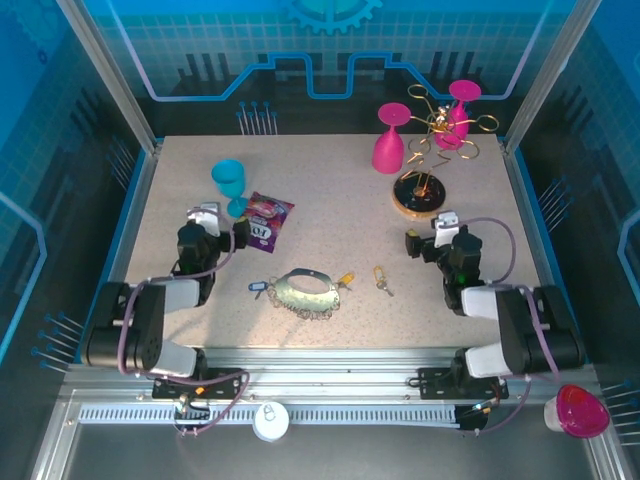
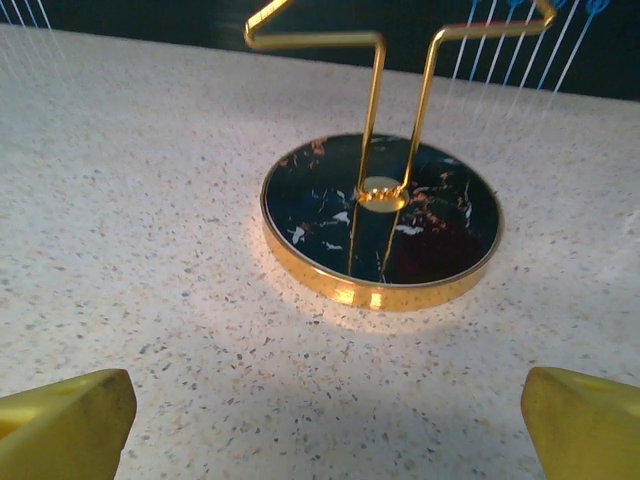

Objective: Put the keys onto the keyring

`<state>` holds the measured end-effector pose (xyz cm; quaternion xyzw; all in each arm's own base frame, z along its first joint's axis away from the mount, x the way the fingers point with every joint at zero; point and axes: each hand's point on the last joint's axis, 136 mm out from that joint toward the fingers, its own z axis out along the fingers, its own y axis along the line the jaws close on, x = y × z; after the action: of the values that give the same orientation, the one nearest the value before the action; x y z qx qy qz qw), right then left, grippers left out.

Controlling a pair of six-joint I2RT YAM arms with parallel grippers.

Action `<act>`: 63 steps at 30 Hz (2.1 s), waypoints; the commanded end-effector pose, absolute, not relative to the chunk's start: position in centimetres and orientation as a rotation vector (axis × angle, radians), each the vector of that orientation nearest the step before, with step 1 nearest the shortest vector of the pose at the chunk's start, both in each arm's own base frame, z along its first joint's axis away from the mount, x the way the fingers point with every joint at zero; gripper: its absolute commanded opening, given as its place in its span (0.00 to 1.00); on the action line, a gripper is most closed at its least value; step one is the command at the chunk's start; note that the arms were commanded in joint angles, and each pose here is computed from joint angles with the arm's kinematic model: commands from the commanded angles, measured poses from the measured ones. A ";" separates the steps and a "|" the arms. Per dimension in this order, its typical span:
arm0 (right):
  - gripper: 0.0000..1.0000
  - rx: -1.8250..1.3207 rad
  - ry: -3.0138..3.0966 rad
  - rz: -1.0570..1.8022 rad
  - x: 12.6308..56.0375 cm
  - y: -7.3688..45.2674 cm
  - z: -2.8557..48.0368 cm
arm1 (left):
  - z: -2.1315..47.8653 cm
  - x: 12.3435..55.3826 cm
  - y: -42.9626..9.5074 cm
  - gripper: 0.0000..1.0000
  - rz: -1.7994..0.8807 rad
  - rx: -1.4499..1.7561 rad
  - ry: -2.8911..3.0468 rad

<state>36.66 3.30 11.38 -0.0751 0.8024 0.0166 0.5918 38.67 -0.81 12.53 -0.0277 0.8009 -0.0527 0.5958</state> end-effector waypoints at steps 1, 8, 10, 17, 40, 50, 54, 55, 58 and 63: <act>1.00 -0.130 1.801 0.054 36.2 3.0 15.8 | 14.7 37.5 -0.9 0.99 -0.117 -0.028 1.838; 1.00 0.160 2.147 0.270 32.7 2.8 15.1 | 17.6 35.9 -1.8 0.99 -0.245 -0.112 1.940; 1.00 0.190 2.186 0.378 32.0 3.9 15.0 | 17.7 35.4 -2.7 0.99 -0.319 -0.122 2.001; 0.82 0.259 2.420 0.561 29.1 9.1 13.3 | 17.0 33.6 -6.5 0.99 -0.611 -0.211 2.147; 0.45 -0.625 2.990 0.132 21.5 26.7 7.6 | 12.4 29.0 -10.8 0.97 -0.788 -0.671 2.271; 0.34 -0.681 3.048 -0.035 20.9 28.0 4.9 | 12.3 28.7 -10.5 0.98 -0.776 -0.678 2.272; 0.33 -0.708 3.061 -0.054 20.8 28.3 4.3 | 12.3 28.7 -10.5 0.97 -0.775 -0.683 2.269; 0.33 -0.712 3.064 -0.057 20.7 28.4 4.2 | 12.2 28.6 -10.4 0.97 -0.775 -0.686 2.269; 0.29 -0.725 3.073 -0.063 20.8 28.5 3.8 | 12.2 28.6 -10.4 0.97 -0.777 -0.693 2.267; 0.27 -0.738 3.079 -0.115 20.9 28.2 3.3 | 12.2 28.6 -10.4 0.97 -0.777 -0.697 2.261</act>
<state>21.36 28.50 3.45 -0.2229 0.9747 -0.0151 -0.0013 28.81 -10.55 12.28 -0.2554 0.8646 -0.2951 0.3166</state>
